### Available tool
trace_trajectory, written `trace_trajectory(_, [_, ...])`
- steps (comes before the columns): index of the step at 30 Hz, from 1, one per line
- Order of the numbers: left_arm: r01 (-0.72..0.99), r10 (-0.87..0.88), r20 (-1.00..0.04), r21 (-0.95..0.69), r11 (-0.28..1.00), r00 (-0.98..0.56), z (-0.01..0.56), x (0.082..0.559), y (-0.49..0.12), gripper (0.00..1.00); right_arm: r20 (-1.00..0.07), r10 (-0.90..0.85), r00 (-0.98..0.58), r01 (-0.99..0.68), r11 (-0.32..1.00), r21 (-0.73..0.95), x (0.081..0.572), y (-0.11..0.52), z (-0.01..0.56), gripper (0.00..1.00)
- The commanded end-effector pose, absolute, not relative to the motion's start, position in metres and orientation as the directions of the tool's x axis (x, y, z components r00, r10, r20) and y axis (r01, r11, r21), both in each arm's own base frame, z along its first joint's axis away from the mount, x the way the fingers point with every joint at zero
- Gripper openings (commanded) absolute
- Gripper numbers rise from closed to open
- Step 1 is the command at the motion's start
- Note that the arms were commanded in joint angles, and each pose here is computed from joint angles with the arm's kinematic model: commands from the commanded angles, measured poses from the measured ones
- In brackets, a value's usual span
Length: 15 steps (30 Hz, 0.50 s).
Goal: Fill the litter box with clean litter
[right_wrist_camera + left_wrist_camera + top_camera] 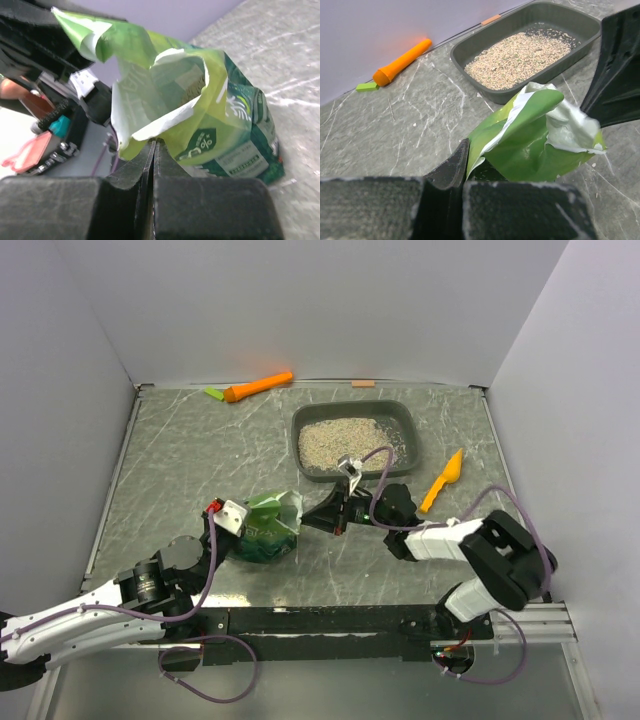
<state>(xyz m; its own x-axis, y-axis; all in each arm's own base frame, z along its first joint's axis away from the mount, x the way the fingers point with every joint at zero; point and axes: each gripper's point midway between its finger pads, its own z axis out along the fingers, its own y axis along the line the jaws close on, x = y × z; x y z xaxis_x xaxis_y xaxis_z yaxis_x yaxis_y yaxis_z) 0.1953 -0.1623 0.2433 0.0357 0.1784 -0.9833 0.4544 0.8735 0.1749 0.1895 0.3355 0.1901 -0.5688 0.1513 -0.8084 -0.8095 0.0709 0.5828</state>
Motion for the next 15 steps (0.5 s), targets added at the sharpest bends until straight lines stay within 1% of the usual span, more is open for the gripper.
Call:
trace_trajectory(1, [0.472, 0.088, -0.994, 0.106, 0.875, 0.060, 0.267, 0.194, -0.168, 0.01, -0.791, 0.287, -0.540, -0.834, -0.052, 0.550, 0.191, 0.341, 0.228, 0.00])
trace_trajectory(3, [0.472, 0.089, -0.994, 0.107, 0.875, 0.059, 0.267, 0.194, -0.168, 0.01, -0.754, 0.294, -0.587, -0.802, -0.083, 0.592, 0.194, 0.345, 0.225, 0.00])
trace_trajectory(4, [0.472, 0.089, -0.994, 0.107, 0.875, 0.059, 0.267, 0.194, -0.168, 0.01, -0.757, 0.315, -0.573, -0.815, -0.117, 0.568, 0.193, 0.347, 0.235, 0.00])
trace_trajectory(6, [0.470, 0.085, -0.995, 0.104, 0.876, 0.061, 0.268, 0.194, -0.167, 0.01, -0.734, 0.310, -0.604, -0.792, -0.129, 0.597, 0.197, 0.352, 0.232, 0.00])
trace_trajectory(15, [0.471, 0.090, -0.994, 0.110, 0.875, 0.064, 0.268, 0.194, -0.167, 0.01, -0.770, 0.326, -0.548, -0.833, -0.126, 0.539, 0.201, 0.354, 0.254, 0.00])
